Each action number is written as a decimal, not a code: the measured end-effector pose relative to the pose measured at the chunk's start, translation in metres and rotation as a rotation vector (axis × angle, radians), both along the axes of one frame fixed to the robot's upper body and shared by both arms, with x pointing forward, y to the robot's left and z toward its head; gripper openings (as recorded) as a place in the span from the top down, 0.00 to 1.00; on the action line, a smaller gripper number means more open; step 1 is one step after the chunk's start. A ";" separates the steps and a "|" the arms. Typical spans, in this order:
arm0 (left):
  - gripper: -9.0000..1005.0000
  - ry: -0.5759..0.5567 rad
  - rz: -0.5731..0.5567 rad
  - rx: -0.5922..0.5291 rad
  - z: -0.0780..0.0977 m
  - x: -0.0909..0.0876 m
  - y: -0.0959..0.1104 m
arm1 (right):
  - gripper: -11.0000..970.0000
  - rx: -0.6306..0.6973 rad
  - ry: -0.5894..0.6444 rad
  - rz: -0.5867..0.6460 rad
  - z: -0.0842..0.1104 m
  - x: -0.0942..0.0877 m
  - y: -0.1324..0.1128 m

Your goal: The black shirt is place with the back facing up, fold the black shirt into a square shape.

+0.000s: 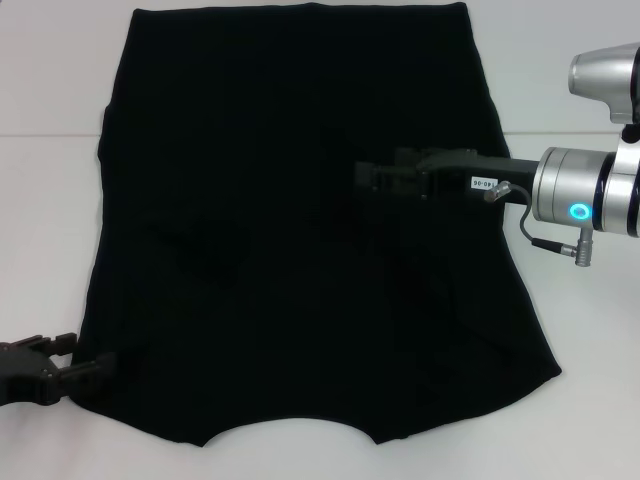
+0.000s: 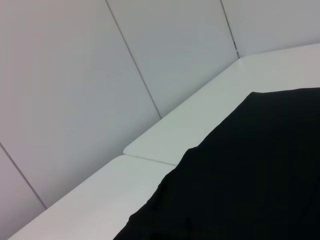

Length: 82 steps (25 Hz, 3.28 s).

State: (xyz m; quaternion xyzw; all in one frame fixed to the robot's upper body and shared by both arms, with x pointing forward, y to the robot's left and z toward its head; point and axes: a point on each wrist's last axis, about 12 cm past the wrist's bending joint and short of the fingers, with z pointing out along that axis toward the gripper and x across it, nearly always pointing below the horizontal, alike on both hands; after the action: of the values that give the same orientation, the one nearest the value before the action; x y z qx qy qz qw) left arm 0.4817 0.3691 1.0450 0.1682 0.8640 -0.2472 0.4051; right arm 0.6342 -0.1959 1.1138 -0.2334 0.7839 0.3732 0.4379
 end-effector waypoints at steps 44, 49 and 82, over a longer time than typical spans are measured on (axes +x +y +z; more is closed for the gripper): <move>0.96 0.037 0.031 -0.032 -0.006 -0.005 -0.002 | 0.07 -0.150 0.541 -0.006 -0.012 -0.059 -0.140; 0.96 0.037 0.035 -0.028 -0.007 -0.005 -0.001 | 0.07 -0.197 0.593 0.006 -0.019 -0.061 -0.134; 0.96 0.034 0.038 -0.023 -0.007 -0.005 -0.001 | 0.34 -0.254 0.628 0.031 -0.026 -0.054 -0.106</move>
State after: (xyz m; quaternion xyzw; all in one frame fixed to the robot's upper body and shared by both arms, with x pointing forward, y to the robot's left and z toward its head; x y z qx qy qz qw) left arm 0.4769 0.3680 1.0379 0.1430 0.8709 -0.2522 0.3969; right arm 0.5805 -0.3020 1.0879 -0.1719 0.9170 0.3328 0.1370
